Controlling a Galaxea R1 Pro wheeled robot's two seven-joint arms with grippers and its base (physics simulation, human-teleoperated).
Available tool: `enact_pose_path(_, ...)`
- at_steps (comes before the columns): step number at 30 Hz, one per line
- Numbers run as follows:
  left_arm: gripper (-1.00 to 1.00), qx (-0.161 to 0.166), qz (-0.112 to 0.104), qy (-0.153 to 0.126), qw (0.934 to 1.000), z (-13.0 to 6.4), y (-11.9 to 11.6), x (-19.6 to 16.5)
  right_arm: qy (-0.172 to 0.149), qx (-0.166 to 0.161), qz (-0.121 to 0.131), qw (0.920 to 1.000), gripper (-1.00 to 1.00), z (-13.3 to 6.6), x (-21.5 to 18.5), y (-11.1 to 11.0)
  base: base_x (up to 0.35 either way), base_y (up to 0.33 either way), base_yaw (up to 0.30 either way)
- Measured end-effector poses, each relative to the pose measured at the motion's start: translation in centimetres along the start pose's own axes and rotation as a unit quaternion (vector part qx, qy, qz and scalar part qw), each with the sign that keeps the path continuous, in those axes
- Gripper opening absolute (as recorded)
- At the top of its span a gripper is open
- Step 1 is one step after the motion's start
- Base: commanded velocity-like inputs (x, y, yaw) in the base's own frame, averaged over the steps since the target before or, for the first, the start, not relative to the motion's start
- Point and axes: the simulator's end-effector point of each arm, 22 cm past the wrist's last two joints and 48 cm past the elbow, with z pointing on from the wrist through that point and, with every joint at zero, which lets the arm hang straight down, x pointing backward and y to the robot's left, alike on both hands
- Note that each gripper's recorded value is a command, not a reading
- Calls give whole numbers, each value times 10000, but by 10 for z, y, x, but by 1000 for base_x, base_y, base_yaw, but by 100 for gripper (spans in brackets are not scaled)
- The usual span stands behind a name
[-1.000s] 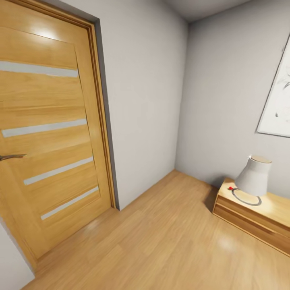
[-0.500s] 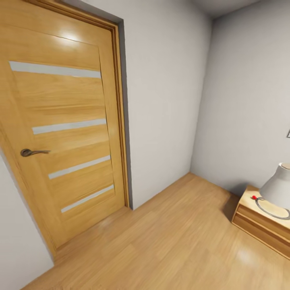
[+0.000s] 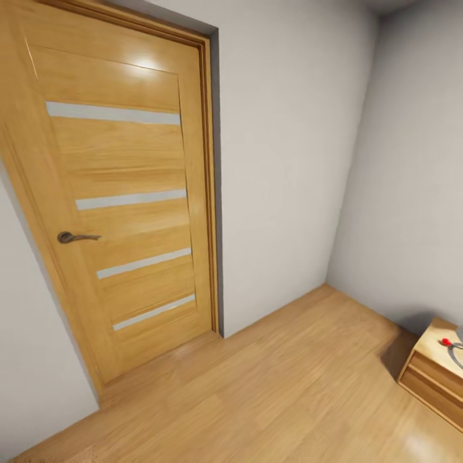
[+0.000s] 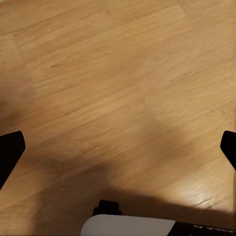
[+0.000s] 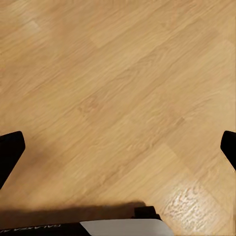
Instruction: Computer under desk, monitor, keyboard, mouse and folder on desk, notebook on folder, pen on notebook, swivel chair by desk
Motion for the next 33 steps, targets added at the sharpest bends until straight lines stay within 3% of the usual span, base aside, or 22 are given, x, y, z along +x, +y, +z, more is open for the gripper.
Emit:
enact_pose_path(12,100,-6,2,5,10000,0,1,0,1,-4,-6,10000,100,0,0,0,167,-256,275)
enact_pose_path(25,100,-4,-1,-3,10000,0,1,0,6,-8,-11,10000,100,0,1,0,295,-42,275)
enact_pose_path(33,100,-5,-2,-1,10000,0,1,0,5,7,-1,10000,100,0,1,-1,101,-55,277)
